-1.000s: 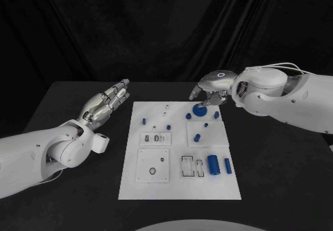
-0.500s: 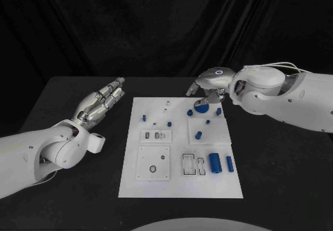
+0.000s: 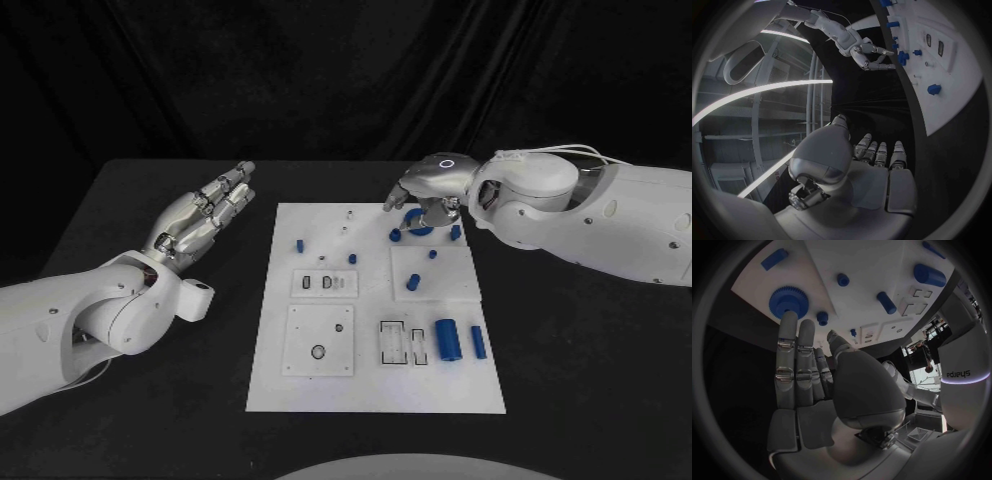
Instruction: Assemble the parts on the task board
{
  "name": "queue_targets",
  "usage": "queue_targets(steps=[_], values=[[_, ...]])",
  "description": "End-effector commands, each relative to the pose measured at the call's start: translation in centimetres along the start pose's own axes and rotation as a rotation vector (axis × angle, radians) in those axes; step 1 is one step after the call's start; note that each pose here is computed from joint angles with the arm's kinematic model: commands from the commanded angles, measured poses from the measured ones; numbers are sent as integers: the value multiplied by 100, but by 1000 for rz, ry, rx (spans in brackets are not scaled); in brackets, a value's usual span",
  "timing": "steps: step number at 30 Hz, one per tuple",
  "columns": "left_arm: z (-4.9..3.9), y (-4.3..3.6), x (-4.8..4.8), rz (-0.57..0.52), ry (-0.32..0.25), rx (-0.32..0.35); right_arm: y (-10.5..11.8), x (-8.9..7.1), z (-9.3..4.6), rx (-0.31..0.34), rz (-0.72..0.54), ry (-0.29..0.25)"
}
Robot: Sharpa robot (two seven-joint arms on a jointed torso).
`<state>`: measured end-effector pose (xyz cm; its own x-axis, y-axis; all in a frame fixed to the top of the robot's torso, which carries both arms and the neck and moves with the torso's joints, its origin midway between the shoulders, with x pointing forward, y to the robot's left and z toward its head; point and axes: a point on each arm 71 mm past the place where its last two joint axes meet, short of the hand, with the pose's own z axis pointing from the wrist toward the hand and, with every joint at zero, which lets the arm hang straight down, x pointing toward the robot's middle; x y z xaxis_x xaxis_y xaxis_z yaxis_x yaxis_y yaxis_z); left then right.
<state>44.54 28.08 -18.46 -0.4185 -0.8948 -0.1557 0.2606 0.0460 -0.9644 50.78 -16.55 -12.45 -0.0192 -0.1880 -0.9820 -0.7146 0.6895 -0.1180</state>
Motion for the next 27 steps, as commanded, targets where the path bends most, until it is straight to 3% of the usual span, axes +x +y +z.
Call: queue_targets(steps=[1,15,27], values=[[-13,-200,10,0,7,257,17,55,11,-10,-3,25],[1,-191,5,-8,17,253,50,277,89,-5,-2,64],[13,-177,1,-17,27,247,80,460,173,-12,-6,51]])
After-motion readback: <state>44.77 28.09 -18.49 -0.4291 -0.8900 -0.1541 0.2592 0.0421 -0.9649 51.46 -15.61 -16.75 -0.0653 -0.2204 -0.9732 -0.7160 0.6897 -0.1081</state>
